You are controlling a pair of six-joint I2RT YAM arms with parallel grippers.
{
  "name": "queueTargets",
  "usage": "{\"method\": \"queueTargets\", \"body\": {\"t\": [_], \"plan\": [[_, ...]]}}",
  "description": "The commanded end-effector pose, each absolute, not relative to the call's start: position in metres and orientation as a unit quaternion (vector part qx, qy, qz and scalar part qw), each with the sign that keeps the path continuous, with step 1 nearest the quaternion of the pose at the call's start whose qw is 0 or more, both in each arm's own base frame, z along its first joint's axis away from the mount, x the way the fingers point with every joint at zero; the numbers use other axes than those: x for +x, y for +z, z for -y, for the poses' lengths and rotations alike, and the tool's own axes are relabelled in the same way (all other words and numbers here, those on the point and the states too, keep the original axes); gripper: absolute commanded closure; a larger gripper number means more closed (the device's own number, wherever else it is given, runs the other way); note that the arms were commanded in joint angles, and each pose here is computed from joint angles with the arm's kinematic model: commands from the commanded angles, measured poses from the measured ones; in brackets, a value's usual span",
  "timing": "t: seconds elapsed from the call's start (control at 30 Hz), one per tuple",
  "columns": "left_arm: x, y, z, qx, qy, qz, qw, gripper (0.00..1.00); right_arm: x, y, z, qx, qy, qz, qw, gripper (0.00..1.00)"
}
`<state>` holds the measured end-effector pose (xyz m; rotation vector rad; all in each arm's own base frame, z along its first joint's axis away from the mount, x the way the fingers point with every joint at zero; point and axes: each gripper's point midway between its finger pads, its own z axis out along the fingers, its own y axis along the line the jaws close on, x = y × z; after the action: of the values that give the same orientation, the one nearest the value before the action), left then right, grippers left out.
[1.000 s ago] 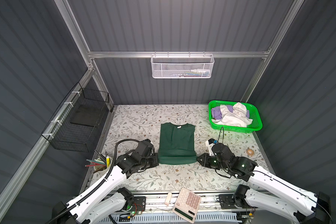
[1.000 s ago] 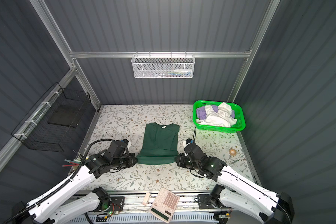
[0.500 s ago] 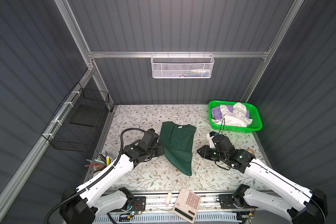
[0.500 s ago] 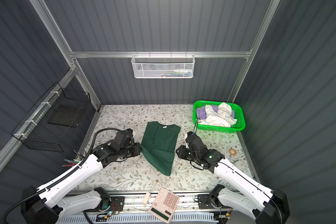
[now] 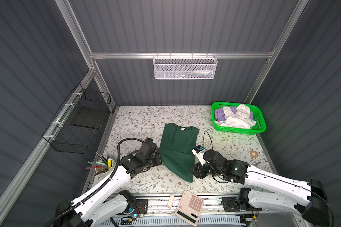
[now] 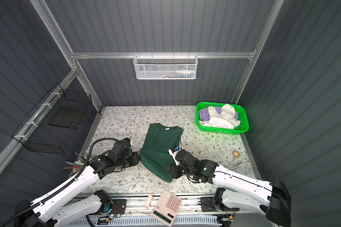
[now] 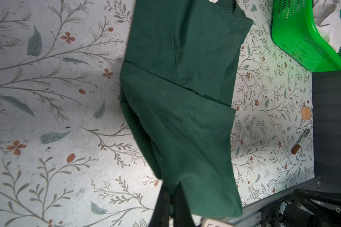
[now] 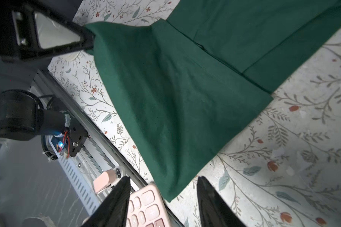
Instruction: Fold and stack the t-shirts
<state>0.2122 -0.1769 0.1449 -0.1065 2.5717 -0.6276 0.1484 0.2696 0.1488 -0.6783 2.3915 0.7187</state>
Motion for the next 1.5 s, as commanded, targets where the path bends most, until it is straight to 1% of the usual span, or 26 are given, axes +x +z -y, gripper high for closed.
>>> {"method": "queueTargets", "body": {"t": [0.0, 0.13, 0.2, 0.27, 0.37, 0.43, 0.57, 0.7, 0.8, 0.87, 0.93, 1.03, 1.1, 1.27, 1.47], "plan": [[0.213, 0.148, 0.178, -0.048, -0.234, -0.939, 0.246, 1.0, 0.159, 0.144, -0.265, -0.296, 0.179, -0.878, 0.331, 0.4], [0.215, 0.149, 0.18, -0.044, -0.234, -0.94, 0.244, 1.0, 0.159, 0.137, -0.279, -0.327, 0.113, -0.863, 0.367, 0.31], [0.215, 0.151, 0.18, -0.043, -0.232, -0.94, 0.244, 1.0, 0.163, 0.14, -0.292, -0.33, 0.106, -0.855, 0.386, 0.29], [0.215, 0.152, 0.18, -0.043, -0.232, -0.94, 0.245, 1.0, 0.153, 0.141, -0.312, -0.356, 0.116, -0.841, 0.391, 0.26], [0.215, 0.153, 0.179, -0.045, -0.232, -0.94, 0.247, 1.0, 0.151, 0.139, -0.334, -0.374, 0.119, -0.831, 0.395, 0.26], [0.215, 0.153, 0.179, -0.047, -0.233, -0.939, 0.248, 1.0, 0.15, 0.136, -0.345, -0.389, 0.105, -0.826, 0.396, 0.25], [0.216, 0.156, 0.179, -0.046, -0.234, -0.938, 0.251, 1.0, 0.148, 0.125, -0.353, -0.403, 0.082, -0.825, 0.389, 0.25], [0.215, 0.154, 0.179, -0.045, -0.233, -0.939, 0.248, 1.0, 0.143, 0.122, -0.336, -0.358, 0.111, -0.843, 0.387, 0.25], [0.212, 0.152, 0.178, -0.047, -0.235, -0.94, 0.245, 1.0, 0.136, 0.124, -0.311, -0.313, 0.146, -0.854, 0.389, 0.27], [0.211, 0.152, 0.177, -0.046, -0.235, -0.94, 0.244, 1.0, 0.129, 0.122, -0.295, -0.299, 0.151, -0.86, 0.384, 0.3], [0.21, 0.151, 0.176, -0.044, -0.231, -0.942, 0.241, 1.0, 0.113, 0.118, -0.285, -0.314, 0.158, -0.856, 0.379, 0.33], [0.209, 0.15, 0.175, -0.043, -0.228, -0.942, 0.241, 1.0, 0.097, 0.107, -0.272, -0.344, 0.145, -0.849, 0.374, 0.32], [0.21, 0.15, 0.176, -0.044, -0.23, -0.942, 0.241, 1.0, 0.098, 0.102, -0.266, -0.343, 0.135, -0.852, 0.372, 0.33], [0.209, 0.148, 0.175, -0.05, -0.233, -0.94, 0.243, 1.0, 0.093, 0.083, -0.269, -0.348, 0.148, -0.852, 0.362, 0.34], [0.208, 0.148, 0.175, -0.047, -0.23, -0.942, 0.238, 1.0, 0.1, 0.063, -0.276, -0.368, 0.094, -0.852, 0.36, 0.34]]}}
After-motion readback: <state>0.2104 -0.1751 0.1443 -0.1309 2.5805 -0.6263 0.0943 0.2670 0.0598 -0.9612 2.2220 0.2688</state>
